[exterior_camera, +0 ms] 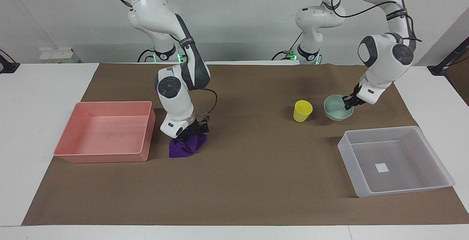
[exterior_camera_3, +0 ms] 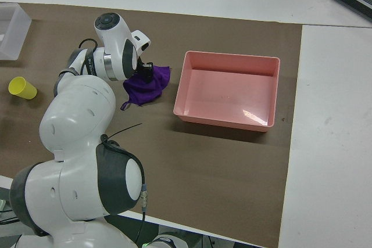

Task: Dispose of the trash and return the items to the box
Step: 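Grasp the green bowl with the left gripper while the right gripper grasps the cloth, then place the bowl in the clear box while the right gripper drops the cloth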

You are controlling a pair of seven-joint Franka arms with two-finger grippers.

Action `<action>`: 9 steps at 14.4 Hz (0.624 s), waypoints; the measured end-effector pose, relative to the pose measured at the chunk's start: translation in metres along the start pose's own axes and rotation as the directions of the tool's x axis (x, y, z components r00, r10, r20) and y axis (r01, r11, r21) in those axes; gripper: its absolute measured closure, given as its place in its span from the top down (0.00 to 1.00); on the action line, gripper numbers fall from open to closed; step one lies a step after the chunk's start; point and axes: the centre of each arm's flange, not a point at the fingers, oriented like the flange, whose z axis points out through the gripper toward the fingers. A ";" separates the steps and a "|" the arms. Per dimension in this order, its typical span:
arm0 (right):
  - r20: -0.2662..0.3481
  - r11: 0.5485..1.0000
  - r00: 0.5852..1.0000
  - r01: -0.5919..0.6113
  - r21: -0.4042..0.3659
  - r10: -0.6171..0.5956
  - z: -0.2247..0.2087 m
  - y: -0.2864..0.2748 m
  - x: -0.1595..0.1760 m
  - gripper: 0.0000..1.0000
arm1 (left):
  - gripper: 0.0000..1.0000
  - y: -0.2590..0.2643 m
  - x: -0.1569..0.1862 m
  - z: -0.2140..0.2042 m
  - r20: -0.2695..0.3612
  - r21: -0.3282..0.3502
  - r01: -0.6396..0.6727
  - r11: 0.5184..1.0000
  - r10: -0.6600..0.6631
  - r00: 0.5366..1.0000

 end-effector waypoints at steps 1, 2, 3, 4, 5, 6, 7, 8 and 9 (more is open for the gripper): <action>0.009 1.000 1.000 -0.001 0.000 0.001 0.000 0.000 -0.001 0.49 | 0.07 0.000 0.004 -0.037 -0.012 -0.001 -0.001 1.000 0.001 1.000; 0.014 1.000 1.000 -0.004 -0.001 0.004 -0.002 0.000 -0.002 0.39 | 0.07 -0.001 0.011 -0.069 -0.048 -0.008 0.003 1.000 -0.003 0.999; 0.020 1.000 1.000 -0.009 -0.001 0.009 -0.005 0.002 -0.002 0.30 | 0.07 -0.008 0.024 -0.091 -0.099 -0.018 0.017 1.000 -0.019 0.995; 0.025 1.000 1.000 -0.014 -0.002 0.014 -0.011 0.004 -0.003 0.18 | 0.07 -0.019 0.043 -0.099 -0.144 -0.030 0.038 0.999 -0.042 0.989; 0.024 1.000 0.999 -0.022 -0.002 0.022 -0.021 0.007 -0.002 0.07 | 0.07 -0.028 0.068 -0.091 -0.172 -0.039 0.053 0.998 -0.059 0.983; 0.022 0.999 0.999 -0.033 -0.001 0.033 -0.034 0.012 -0.003 0.07 | 0.07 -0.033 0.095 -0.074 -0.189 -0.051 0.064 0.997 -0.072 0.979; 0.023 0.999 0.999 -0.046 0.000 0.046 -0.052 0.020 -0.005 0.07 | 0.07 -0.035 0.124 -0.052 -0.192 -0.069 0.072 0.995 -0.084 0.978; 0.029 0.998 0.998 -0.063 0.001 0.063 -0.072 0.030 -0.010 0.07 | 0.07 -0.035 0.150 -0.028 -0.187 -0.082 0.077 0.994 -0.091 0.978; 0.034 0.997 0.997 -0.075 0.002 0.075 -0.091 0.038 -0.015 0.07 | 0.07 -0.035 0.170 -0.007 -0.185 -0.085 0.079 0.993 -0.093 0.978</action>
